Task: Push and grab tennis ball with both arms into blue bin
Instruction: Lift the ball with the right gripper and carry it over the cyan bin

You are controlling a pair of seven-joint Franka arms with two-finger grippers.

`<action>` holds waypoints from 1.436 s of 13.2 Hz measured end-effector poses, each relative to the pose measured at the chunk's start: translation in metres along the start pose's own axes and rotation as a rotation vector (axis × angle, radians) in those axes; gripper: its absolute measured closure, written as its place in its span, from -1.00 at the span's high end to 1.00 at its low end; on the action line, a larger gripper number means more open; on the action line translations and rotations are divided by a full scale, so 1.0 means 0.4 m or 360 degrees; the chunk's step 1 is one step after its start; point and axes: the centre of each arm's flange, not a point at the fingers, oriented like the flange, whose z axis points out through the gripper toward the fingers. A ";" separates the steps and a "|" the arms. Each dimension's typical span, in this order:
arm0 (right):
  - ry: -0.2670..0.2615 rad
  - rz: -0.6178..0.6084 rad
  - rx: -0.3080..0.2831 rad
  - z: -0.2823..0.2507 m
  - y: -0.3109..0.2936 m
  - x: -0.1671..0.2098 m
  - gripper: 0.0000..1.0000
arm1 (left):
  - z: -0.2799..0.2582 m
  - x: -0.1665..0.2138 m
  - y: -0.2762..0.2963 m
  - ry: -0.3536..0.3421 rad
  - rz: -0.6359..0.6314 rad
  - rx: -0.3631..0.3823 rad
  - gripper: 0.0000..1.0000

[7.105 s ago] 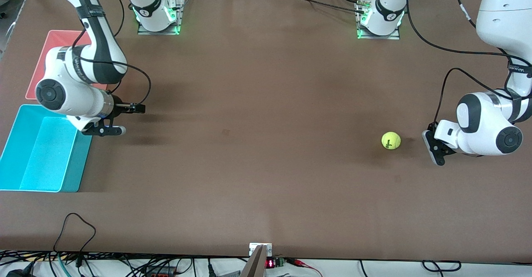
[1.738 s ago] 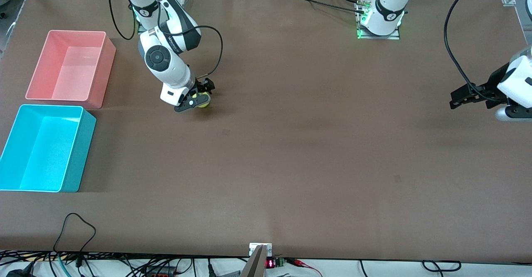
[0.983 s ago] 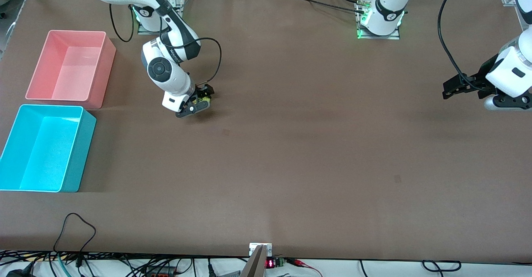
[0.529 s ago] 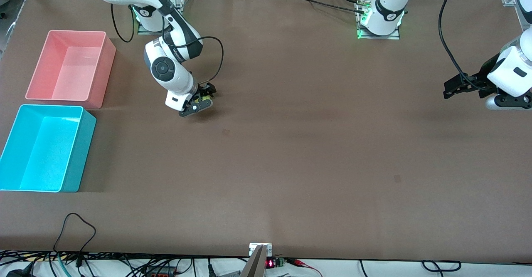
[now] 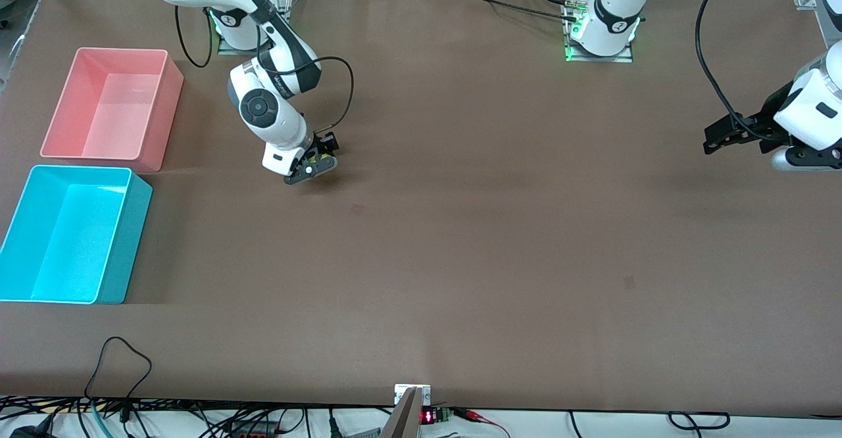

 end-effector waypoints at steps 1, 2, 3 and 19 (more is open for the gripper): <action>0.0000 -0.0004 -0.0002 0.000 -0.001 0.000 0.35 | 0.001 -0.002 -0.001 -0.0009 -0.0001 0.0000 1.00; 0.0001 -0.0006 -0.0003 -0.001 -0.001 0.001 0.35 | 0.002 -0.002 -0.002 -0.0014 -0.0002 0.0000 1.00; 0.0009 -0.0012 -0.0007 -0.005 0.001 0.005 0.35 | 0.002 -0.003 -0.003 -0.0016 -0.0003 0.0000 1.00; -0.0037 0.0268 -0.0227 -0.595 0.989 -0.128 0.35 | 0.001 -0.004 -0.020 -0.0019 -0.0023 0.0000 1.00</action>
